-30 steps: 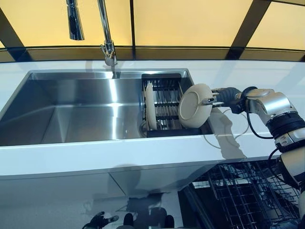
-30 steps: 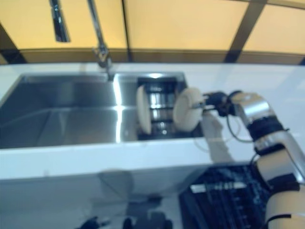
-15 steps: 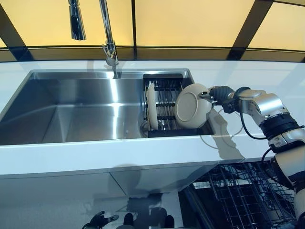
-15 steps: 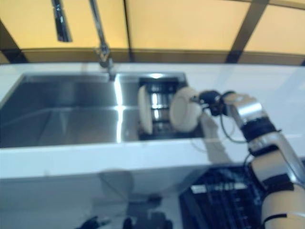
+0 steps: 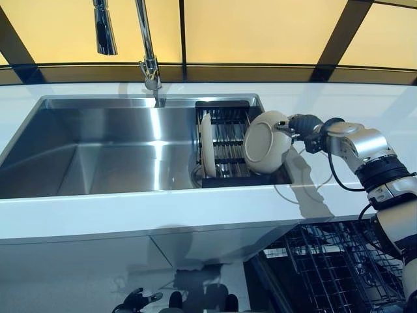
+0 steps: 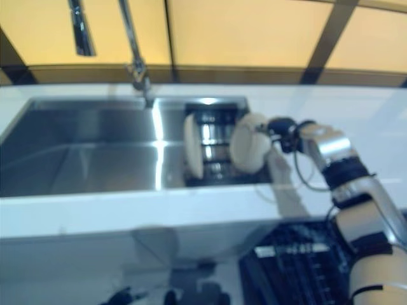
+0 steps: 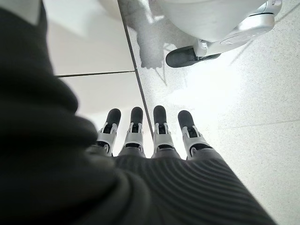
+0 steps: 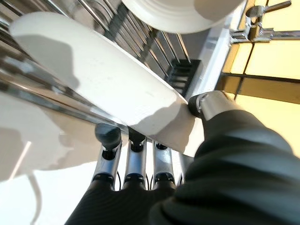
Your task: Take plates into dishwasher
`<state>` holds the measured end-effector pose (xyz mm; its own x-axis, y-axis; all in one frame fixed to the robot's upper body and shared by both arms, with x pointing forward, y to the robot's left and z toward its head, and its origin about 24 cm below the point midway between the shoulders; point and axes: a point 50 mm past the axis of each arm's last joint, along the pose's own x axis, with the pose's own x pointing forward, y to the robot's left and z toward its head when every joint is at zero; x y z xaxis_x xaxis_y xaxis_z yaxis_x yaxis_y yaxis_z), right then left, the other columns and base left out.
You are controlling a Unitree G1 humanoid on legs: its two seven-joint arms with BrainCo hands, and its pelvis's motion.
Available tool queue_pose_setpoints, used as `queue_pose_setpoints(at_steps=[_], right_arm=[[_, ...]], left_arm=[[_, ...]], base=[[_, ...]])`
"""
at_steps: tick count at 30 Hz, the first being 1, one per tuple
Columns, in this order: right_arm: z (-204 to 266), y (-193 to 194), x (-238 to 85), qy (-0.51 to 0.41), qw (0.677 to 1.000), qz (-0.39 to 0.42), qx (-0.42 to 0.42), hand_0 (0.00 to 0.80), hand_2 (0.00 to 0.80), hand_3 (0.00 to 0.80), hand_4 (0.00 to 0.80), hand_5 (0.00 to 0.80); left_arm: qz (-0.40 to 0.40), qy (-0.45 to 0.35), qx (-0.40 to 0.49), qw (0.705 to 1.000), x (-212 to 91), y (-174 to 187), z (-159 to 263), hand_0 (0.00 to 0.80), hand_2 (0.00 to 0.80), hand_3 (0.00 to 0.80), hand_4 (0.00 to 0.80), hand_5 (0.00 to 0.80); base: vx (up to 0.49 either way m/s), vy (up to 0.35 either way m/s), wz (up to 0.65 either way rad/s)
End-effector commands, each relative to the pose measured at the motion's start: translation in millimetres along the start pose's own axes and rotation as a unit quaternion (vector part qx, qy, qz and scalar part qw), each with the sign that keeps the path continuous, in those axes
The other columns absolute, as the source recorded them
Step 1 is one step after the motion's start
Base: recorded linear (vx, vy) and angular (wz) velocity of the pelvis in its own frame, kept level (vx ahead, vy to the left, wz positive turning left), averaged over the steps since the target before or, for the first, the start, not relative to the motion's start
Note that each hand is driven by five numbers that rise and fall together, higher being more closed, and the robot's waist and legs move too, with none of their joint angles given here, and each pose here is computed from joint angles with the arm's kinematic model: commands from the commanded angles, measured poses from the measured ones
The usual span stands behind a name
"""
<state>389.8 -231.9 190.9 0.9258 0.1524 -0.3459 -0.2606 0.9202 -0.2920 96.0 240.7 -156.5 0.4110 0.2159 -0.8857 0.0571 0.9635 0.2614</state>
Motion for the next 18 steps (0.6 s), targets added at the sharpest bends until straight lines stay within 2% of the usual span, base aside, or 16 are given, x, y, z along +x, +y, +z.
queue_pose_setpoints(at_steps=[1, 8, 18], right_arm=[[50, -36, -25, -0.104, 0.991, -0.081, -0.004, 0.8, 0.8, 0.8, 0.8, 0.8], [71, -62, -51, -0.162, 0.977, -0.137, 0.022, 0.8, 0.8, 0.8, 0.8, 0.8], [74, -90, -74, -0.187, 0.965, -0.181, 0.028, 0.8, 0.8, 0.8, 0.8, 0.8]], left_arm=[[0.018, -0.014, 0.013, 1.0, 2, 12, 9, 0.0, 0.0, 0.0, 0.0, 0.0], [0.02, -0.009, 0.019, 1.0, 1, 15, 4, 0.0, 0.0, 0.0, 0.0, 0.0], [0.016, -0.003, 0.025, 1.0, 0, 17, -2, 0.0, 0.0, 0.0, 0.0, 0.0]], base=[[0.0, 0.0, 0.0], [0.003, -0.001, -0.01], [0.011, -0.004, -0.14]])
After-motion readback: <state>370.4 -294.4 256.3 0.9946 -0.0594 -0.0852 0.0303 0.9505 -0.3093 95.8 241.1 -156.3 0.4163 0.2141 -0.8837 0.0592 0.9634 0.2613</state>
